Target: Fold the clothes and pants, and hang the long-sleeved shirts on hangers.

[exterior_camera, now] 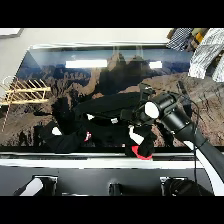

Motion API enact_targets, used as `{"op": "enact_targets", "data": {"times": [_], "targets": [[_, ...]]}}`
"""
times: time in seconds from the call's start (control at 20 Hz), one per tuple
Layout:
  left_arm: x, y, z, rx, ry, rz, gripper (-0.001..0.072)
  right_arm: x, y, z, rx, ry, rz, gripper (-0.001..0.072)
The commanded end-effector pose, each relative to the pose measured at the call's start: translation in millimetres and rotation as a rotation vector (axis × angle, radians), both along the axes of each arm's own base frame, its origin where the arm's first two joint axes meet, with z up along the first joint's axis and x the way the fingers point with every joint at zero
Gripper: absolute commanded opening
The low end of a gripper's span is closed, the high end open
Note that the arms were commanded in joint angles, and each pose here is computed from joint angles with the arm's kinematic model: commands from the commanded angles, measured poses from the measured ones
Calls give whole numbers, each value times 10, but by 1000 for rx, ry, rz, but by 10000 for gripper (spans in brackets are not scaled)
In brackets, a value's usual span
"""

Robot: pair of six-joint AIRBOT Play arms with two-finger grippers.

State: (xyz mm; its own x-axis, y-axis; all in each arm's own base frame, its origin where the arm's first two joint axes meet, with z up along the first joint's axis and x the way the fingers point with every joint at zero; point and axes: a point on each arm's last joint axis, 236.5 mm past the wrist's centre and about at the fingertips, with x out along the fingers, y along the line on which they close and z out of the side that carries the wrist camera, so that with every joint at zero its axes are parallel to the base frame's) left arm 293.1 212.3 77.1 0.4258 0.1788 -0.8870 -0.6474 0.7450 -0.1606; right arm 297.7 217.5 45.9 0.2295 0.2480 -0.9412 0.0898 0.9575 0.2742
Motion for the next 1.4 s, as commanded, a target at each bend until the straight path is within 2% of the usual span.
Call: {"op": "enact_targets", "data": {"times": [0.0,0.1,0.2,0.35,0.45,0.5,0.55,0.6,1.35], "targets": [[-83,902,-43,-21,-72,147,616,-28,-5,-11,-4,12,3,40],[-72,1285,-88,24,-38,84,615,-41,-14,-17,-8,18,3,40],[-4,1499,-256,72,11,-49,614,-40,-15,-16,-9,17,3,40],[113,1562,-638,116,83,-269,613,-40,-19,-19,-11,17,4,40],[182,1560,-840,119,105,-339,608,-30,-31,-19,-16,13,3,40],[228,1575,-912,118,103,-337,594,-23,-47,-21,-23,9,3,40],[275,1606,-982,123,100,-330,532,-20,-66,-25,-32,8,4,40],[312,1625,-1048,124,98,-329,512,-22,-76,-28,-36,9,4,40],[313,1474,-1833,-9,172,-388,518,6,-119,-31,-53,-1,-7,40]]}}
